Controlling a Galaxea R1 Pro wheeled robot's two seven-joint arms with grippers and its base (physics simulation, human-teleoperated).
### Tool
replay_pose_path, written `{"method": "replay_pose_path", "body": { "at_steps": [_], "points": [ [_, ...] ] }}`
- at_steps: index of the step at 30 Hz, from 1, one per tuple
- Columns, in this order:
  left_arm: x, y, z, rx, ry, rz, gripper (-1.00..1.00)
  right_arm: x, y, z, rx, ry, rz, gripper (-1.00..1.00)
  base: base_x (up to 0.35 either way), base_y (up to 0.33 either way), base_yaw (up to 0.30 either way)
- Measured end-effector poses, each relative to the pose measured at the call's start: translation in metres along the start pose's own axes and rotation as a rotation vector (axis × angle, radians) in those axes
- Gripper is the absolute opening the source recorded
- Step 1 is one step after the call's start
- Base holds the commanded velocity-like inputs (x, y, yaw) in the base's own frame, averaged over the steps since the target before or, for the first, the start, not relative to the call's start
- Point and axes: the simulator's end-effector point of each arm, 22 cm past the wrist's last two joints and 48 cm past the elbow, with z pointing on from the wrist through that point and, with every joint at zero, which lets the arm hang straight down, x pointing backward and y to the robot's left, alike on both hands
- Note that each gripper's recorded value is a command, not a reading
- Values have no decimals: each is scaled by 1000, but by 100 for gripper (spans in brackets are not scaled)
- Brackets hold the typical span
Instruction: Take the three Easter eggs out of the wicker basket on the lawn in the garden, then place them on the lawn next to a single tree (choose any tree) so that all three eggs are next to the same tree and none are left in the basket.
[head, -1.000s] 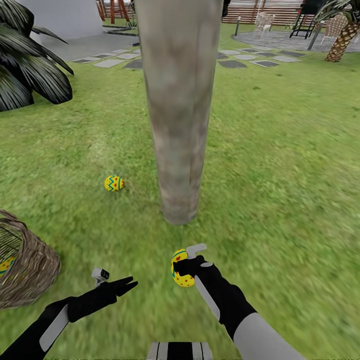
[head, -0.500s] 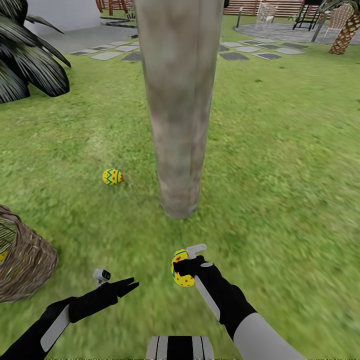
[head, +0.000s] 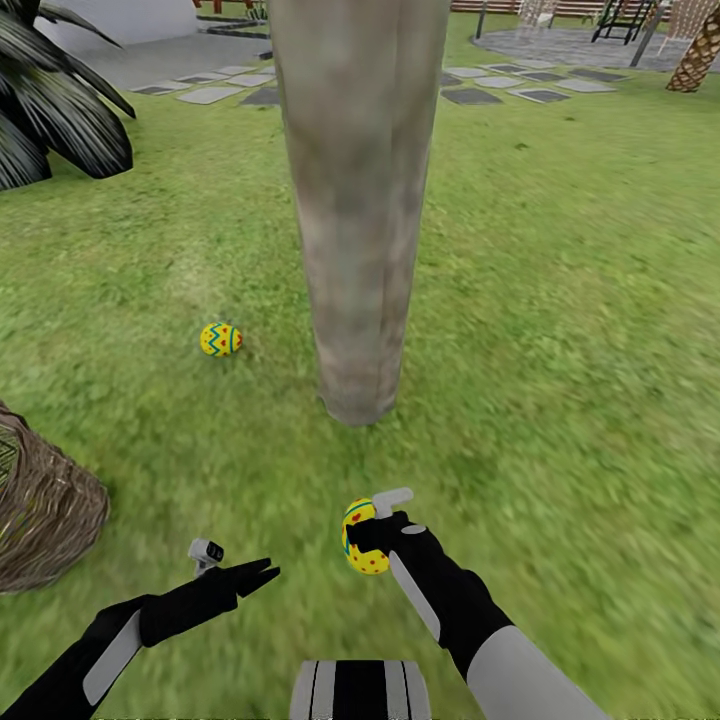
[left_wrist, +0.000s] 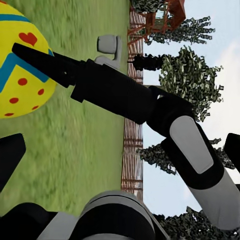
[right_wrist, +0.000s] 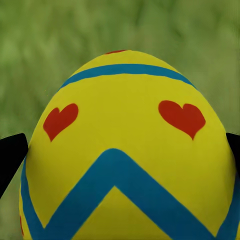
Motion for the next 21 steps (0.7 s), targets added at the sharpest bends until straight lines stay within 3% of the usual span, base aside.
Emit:
{"method": "replay_pose_path", "body": {
  "at_steps": [14, 21],
  "points": [
    [13, 36, 0, -20, 3, -59, 100, 37, -2, 28, -10, 58, 18, -100, 0, 0, 0],
    [14, 39, -1, -24, 1, -62, 100, 39, -2, 30, -12, 61, 20, -100, 0, 0, 0]
  ]
}}
